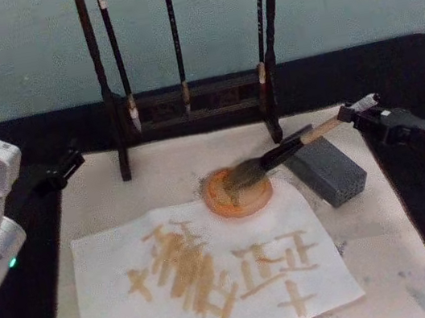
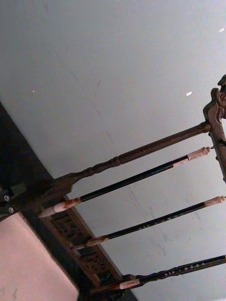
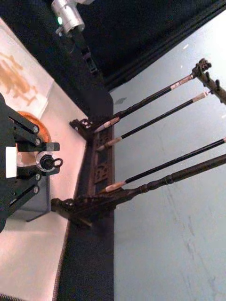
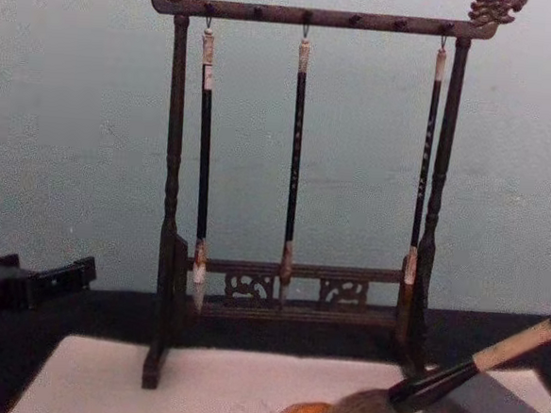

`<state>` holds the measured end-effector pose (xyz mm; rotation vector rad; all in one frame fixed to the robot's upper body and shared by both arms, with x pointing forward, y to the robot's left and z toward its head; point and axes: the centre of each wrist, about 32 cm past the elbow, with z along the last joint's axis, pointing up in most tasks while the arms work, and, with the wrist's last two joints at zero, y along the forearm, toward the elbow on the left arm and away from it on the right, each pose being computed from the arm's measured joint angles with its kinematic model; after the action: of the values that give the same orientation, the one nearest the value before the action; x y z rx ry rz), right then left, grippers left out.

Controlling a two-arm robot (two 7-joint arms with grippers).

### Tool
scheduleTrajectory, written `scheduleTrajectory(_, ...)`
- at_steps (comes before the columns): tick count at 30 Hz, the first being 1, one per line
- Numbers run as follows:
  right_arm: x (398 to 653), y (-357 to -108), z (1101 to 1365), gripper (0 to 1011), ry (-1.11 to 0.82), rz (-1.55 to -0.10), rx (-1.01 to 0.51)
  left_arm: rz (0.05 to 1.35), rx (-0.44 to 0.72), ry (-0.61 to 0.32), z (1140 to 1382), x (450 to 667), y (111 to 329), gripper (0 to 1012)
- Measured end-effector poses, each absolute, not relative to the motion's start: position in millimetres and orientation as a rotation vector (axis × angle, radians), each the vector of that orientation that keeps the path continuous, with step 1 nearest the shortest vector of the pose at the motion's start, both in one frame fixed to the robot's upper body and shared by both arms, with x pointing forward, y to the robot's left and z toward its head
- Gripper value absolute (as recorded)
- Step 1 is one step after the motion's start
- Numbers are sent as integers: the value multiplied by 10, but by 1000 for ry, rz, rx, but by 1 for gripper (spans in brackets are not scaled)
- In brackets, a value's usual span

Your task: Pick up the brush from the inkstone, write on the paper, then place the brush back to its original position.

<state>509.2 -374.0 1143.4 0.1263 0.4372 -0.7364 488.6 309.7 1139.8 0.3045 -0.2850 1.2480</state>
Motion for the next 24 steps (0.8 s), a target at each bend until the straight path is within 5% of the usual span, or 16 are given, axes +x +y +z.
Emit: scheduleTrajectory(24,5105,-3850,11345,161,470,-785,125,1248,304,-285,11398,4886,3097,1000)
